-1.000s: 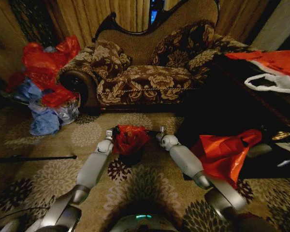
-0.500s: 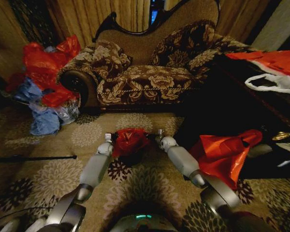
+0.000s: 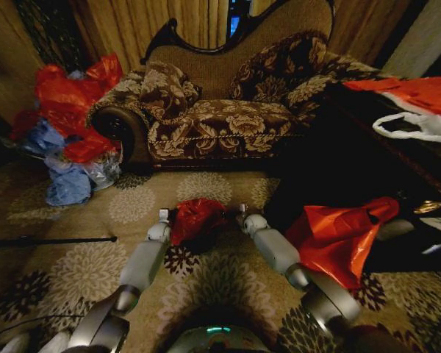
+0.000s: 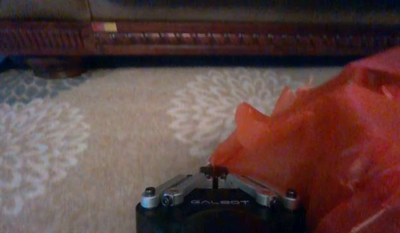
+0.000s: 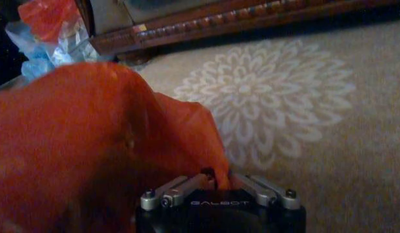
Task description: Place a garbage bag over the trash bin.
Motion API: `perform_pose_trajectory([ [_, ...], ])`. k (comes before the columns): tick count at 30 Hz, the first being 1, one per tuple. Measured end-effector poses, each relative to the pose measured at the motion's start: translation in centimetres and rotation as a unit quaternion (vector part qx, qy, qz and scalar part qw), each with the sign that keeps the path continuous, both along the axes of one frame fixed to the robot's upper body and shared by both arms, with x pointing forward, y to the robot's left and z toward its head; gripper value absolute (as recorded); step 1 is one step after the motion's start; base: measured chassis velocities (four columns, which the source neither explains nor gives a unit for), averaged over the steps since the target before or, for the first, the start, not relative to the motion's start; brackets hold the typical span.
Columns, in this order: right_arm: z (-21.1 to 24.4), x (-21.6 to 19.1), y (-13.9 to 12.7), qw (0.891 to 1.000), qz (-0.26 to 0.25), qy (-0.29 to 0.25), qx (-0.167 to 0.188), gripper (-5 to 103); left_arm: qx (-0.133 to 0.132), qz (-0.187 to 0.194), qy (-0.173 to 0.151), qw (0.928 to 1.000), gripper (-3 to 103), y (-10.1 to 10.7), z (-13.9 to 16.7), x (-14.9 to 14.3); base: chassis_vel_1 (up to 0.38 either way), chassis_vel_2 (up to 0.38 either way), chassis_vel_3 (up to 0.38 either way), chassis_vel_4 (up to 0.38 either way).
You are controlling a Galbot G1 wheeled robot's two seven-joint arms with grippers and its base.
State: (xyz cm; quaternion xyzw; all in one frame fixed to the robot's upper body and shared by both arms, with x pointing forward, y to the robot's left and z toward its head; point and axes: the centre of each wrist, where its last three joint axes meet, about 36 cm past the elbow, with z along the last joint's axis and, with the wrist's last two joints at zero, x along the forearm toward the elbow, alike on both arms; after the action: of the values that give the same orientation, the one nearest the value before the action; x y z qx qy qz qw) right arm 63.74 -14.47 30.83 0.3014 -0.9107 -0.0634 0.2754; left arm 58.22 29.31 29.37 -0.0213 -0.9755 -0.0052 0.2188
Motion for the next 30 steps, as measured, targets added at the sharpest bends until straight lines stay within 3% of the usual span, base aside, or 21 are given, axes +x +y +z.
perform_pose_trajectory([
  [9, -1.7, -1.1, -0.4, 1.000, 0.000, 0.000, -0.016, 0, 0.017, -0.009, 0.018, 0.9997, 0, 0.3, -3.0, -1.7, 0.000, 0.000, 0.000, 0.000],
  [16, -1.5, -2.0, -0.1, 1.000, -0.007, -0.014, -0.026, -1, 0.021, -0.008, -0.005, 0.9997, 1, -0.3, -2.3, -2.5, 0.000, 0.000, 0.000, 0.000],
  [18, -1.2, -2.6, -0.2, 0.999, -0.017, -0.036, -0.030, 10, 0.020, -0.011, -0.036, 0.9991, 12, -0.5, -1.3, -3.2, 0.000, 0.000, 0.000, 0.000],
  [20, -1.2, -2.7, -0.3, 0.998, -0.019, -0.043, -0.032, 10, 0.020, -0.011, -0.043, 0.9988, 12, -0.5, -1.1, -3.4, 0.000, 0.000, 0.000, 0.000],
  [22, -0.9, -2.9, -0.6, 0.996, -0.030, -0.073, -0.035, 21, 0.019, -0.006, -0.066, 0.9977, 28, -0.5, -0.2, -4.2, 0.000, 0.000, 0.000, 0.000],
  [24, -0.6, -3.0, -0.9, 0.995, -0.034, -0.083, -0.036, 26, 0.017, -0.003, -0.074, 0.9971, 28, -0.4, 0.2, -4.6, 0.000, 0.000, 0.000, 0.000],
  [26, -0.4, -3.1, -1.3, 0.994, -0.035, -0.096, -0.037, 38, 0.017, -0.001, -0.081, 0.9966, 39, 0.0, 0.7, -5.2, 0.000, 0.000, 0.000, 0.000],
  [27, -0.4, -3.1, -1.3, 0.994, -0.035, -0.096, -0.037, 38, 0.017, -0.001, -0.081, 0.9966, 39, 0.0, 0.7, -5.2, 0.000, 0.000, 0.000, 0.000],
  [29, -0.3, -3.4, -1.8, 0.993, -0.032, -0.106, -0.043, 48, 0.019, 0.005, -0.082, 0.9964, 49, 0.5, 0.7, -5.9, 0.000, 0.000, 0.000, 0.000],
  [30, -0.4, -3.6, -2.0, 0.992, -0.031, -0.109, -0.047, 48, 0.021, 0.009, -0.080, 0.9965, 55, 0.7, 0.6, -6.2, 0.000, 0.000, 0.000, 0.000],
])
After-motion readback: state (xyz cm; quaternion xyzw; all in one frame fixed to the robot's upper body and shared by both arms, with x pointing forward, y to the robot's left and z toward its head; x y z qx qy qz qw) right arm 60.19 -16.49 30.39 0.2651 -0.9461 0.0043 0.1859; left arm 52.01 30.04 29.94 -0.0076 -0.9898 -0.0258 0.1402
